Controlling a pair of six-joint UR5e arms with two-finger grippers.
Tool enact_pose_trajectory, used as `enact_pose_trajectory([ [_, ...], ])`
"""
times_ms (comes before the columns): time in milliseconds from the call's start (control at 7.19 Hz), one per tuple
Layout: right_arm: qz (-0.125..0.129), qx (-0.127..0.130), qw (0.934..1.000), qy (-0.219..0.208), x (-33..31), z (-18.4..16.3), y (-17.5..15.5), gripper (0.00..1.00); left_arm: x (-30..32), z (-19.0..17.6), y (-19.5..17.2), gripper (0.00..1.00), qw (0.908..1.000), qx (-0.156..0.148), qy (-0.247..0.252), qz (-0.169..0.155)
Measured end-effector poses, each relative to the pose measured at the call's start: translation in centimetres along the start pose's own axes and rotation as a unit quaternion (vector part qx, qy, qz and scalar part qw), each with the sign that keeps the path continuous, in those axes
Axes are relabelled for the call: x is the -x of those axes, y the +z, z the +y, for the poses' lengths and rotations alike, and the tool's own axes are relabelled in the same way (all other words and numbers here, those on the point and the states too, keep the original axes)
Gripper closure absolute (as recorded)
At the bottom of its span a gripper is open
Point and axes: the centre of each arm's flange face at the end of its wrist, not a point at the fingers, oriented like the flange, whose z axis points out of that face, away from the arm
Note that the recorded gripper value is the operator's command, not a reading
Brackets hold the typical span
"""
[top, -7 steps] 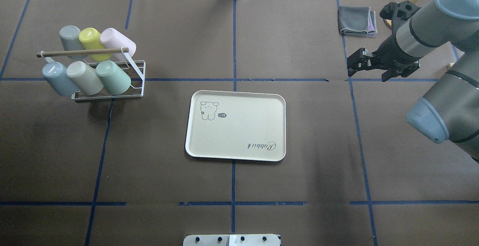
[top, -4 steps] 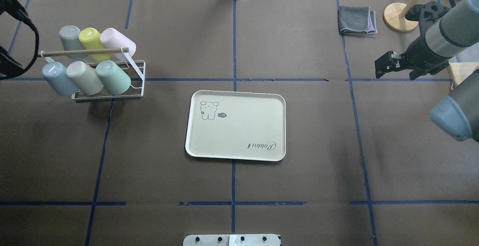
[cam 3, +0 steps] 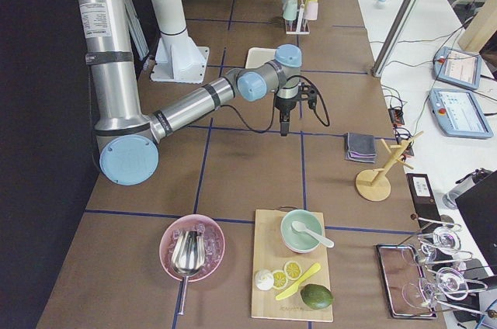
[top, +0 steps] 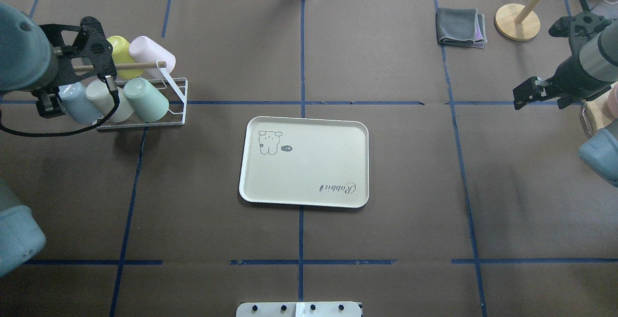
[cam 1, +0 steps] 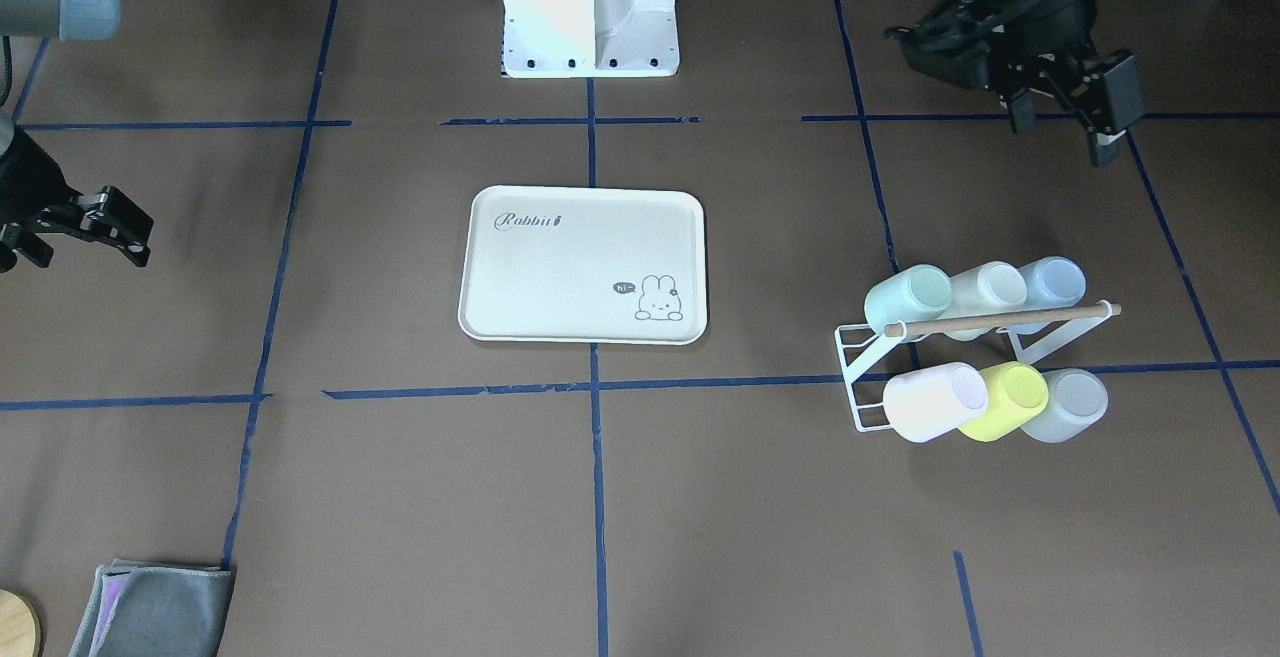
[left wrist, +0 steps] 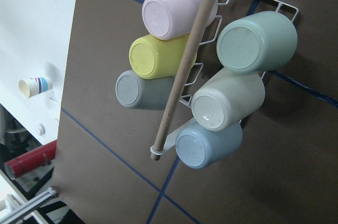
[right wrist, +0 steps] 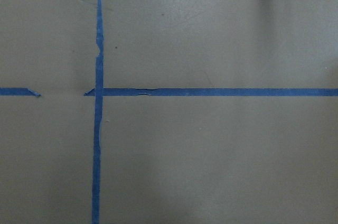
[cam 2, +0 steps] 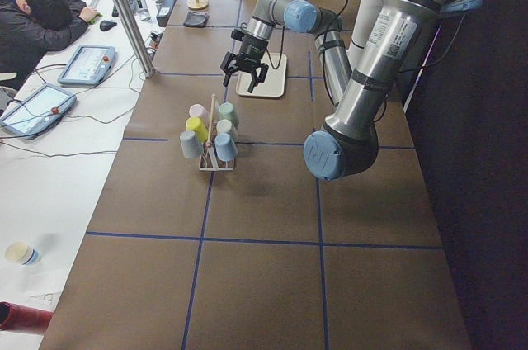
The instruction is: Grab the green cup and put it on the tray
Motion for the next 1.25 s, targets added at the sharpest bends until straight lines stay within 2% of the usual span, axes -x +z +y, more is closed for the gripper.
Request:
enact_pose_trajectory([
  [139, 0.006, 0.000, 0.9999, -0.009, -1.5, -0.1, 0.1, 0.00, -1.9, -1.8, 0.2, 0.00, 0.9970, 0.016, 0.064, -0.040],
  [278, 0.010, 0.002, 0.9999, -0.011, -2.6, -0.3, 0.3, 0.00, -3.8, -3.5, 0.6, 0.00, 0.9914, 0.032, 0.110, -0.064],
  [417, 0.012, 0.004, 0.9999, -0.009, -3.1, -0.4, 0.5, 0.00, -5.9, -5.1, 1.1, 0.00, 0.9825, 0.056, 0.153, -0.092],
  [557, 0.014, 0.005, 0.9999, -0.008, -3.3, -0.5, 0.7, 0.00, -7.8, -6.4, 1.5, 0.01, 0.9685, 0.081, 0.200, -0.124],
  [835, 0.015, 0.007, 0.9999, -0.005, -3.6, -0.5, 0.9, 0.00, -9.5, -8.0, 2.1, 0.01, 0.9265, 0.126, 0.312, -0.168],
  [1113, 0.017, 0.010, 0.9998, -0.001, -3.9, -0.5, 1.3, 0.00, -11.2, -9.7, 3.1, 0.01, 0.8918, 0.153, 0.387, -0.178],
  [1252, 0.018, 0.011, 0.9998, 0.000, -4.0, -0.6, 1.4, 0.00, -12.6, -11.4, 4.1, 0.01, 0.8796, 0.165, 0.410, -0.176],
])
